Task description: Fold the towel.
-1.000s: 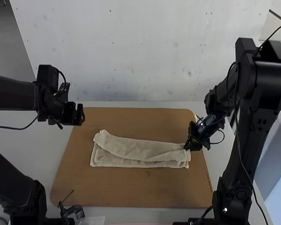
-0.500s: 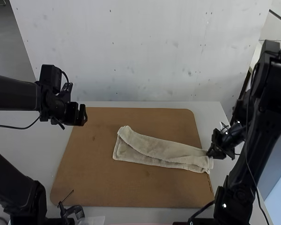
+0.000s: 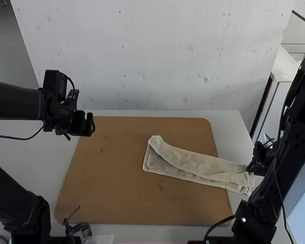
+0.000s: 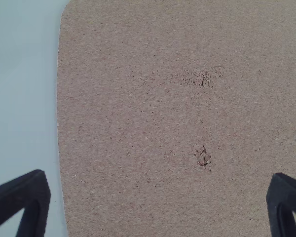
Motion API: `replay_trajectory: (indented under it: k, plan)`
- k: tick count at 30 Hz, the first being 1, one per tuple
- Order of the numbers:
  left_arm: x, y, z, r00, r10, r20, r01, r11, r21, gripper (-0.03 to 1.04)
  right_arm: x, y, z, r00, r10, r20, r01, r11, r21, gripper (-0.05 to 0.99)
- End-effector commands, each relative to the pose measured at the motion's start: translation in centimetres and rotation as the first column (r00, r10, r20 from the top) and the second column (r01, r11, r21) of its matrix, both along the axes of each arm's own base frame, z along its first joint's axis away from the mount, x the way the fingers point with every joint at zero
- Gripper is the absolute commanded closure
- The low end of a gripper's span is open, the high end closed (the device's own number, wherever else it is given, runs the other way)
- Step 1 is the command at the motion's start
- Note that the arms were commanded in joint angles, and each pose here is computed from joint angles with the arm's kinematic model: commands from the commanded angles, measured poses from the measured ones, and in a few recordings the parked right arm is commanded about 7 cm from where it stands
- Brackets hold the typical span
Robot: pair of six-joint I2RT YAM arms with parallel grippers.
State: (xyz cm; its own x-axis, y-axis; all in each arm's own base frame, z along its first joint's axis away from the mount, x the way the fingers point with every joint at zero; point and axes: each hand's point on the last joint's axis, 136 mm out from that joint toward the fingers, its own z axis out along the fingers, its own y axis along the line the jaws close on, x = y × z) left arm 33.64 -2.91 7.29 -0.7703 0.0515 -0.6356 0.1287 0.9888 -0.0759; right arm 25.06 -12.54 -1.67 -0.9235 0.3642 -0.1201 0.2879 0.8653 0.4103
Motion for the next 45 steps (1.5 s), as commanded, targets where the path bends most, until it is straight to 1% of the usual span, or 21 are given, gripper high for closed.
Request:
replay_trajectory:
  k: [1,6,13,19,26,30,34,35,38,41,45]
  plan:
    - [0.5,-0.4,0.6,1.000,-0.002,0.018,0.002,1.0000,-0.008,0.03,1.2,-0.5,2.3,0.998,0.040,0.052,-0.037,0.998,-0.050,0.91]
    - [0.4,-0.4,0.5,1.000,-0.004,0.016,0.004,1.0000,-0.008,0.03,2.5,2.5,4.9,0.993,0.099,0.071,-0.095,0.994,-0.055,0.91]
    - [0.3,-0.5,0.5,1.000,-0.005,0.017,0.005,0.9999,-0.010,0.02,4.3,9.6,7.2,0.976,0.202,0.080,-0.199,0.979,-0.037,0.91]
    - [0.1,-0.2,0.5,1.000,0.002,0.018,-0.002,0.9999,-0.013,0.02,5.2,16.1,8.3,0.955,0.287,0.073,-0.286,0.958,-0.017,0.91]
    - [0.1,0.5,0.6,1.000,0.017,0.022,-0.016,0.9997,-0.016,0.02,6.2,22.3,9.7,0.924,0.375,0.074,-0.374,0.927,-0.022,0.91]
    - [0.0,0.6,0.3,1.000,0.016,0.014,-0.016,0.9996,-0.024,0.02,6.4,25.4,9.5,0.906,0.420,0.050,-0.420,0.907,-0.022,0.91]
    - [0.0,0.6,0.3,1.000,0.016,0.014,-0.016,0.9994,-0.030,0.02,6.6,28.0,8.2,0.893,0.449,0.016,-0.449,0.893,-0.003,0.91]
    - [0.0,0.6,0.3,1.000,0.016,0.014,-0.016,0.9994,-0.030,0.02,6.5,28.8,7.9,0.887,0.463,0.012,-0.463,0.887,0.000,0.91]
    - [0.0,0.6,0.3,1.000,0.019,0.014,-0.018,0.9994,-0.031,0.02,6.7,30.4,6.9,0.876,0.483,-0.006,-0.483,0.876,0.007,0.91]
    - [0.0,0.8,0.3,1.000,0.023,0.012,-0.022,0.9992,-0.033,0.02,6.8,32.0,6.4,0.860,0.510,-0.015,-0.510,0.860,0.013,0.91]
    - [-0.1,0.9,0.0,1.000,0.025,0.007,-0.025,0.9991,-0.034,0.02,7.3,33.6,6.3,0.852,0.524,-0.007,-0.524,0.852,0.017,0.91]
